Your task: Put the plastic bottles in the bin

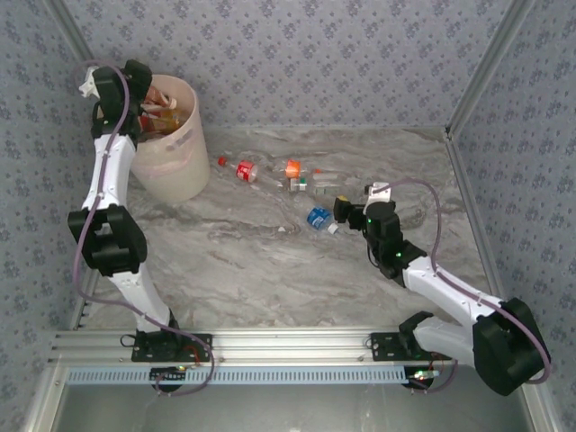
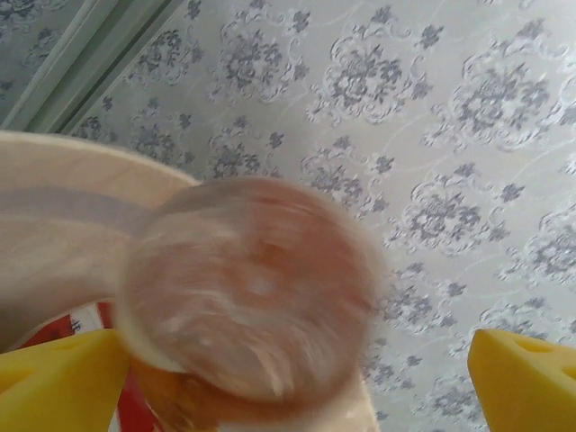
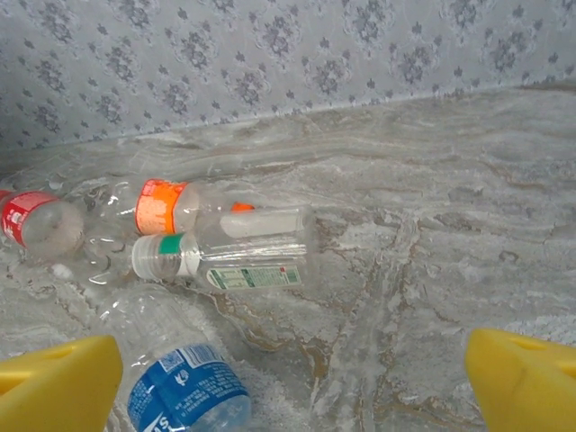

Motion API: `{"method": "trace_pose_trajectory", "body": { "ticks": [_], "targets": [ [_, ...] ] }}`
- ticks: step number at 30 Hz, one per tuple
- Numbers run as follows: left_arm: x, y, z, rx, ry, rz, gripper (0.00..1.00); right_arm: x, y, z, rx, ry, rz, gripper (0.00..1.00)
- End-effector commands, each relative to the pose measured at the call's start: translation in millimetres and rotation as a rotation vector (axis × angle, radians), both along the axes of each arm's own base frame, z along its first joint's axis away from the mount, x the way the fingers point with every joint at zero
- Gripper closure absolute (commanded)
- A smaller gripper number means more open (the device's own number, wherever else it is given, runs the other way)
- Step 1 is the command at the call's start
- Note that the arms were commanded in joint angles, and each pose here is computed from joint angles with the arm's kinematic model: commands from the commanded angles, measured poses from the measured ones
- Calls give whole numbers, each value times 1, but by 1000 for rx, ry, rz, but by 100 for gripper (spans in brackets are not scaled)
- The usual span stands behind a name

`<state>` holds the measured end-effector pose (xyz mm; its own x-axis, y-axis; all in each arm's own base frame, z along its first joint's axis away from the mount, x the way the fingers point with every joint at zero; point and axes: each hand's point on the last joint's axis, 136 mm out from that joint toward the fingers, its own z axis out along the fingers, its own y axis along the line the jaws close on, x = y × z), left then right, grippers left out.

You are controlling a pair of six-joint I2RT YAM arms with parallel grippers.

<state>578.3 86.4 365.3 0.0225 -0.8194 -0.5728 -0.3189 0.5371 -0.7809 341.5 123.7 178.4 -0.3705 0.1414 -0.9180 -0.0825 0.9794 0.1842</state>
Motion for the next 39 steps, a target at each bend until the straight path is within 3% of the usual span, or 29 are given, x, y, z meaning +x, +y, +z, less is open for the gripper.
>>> {"method": "trace_pose_trajectory", "body": {
  "ticks": [1,8,14,19,23,30,34,39],
  "targets": [
    [-25,0,37,61,-16,-9,2,1,11,-14,12,96,66,0],
    [-53,13,46,127,7,78,2,9,19,-27,-23,158,98,0],
    [-68,-7,48,177,22,-14,2,4,47,-57,-141,292,331,0],
    [-86,-62,44,230,33,-200,2,5,59,-79,-210,372,451,0],
    [-110,-116,40,272,15,-341,2,11,66,-87,-190,416,521,0],
    [-151,-201,14,207,-30,-593,2,17,88,-103,-198,478,657,2],
    [-164,-230,-5,212,-11,-708,2,23,86,-119,-264,514,597,2],
    [-183,-235,-40,222,88,-781,2,29,90,-130,-318,511,566,1]
  ]
}}
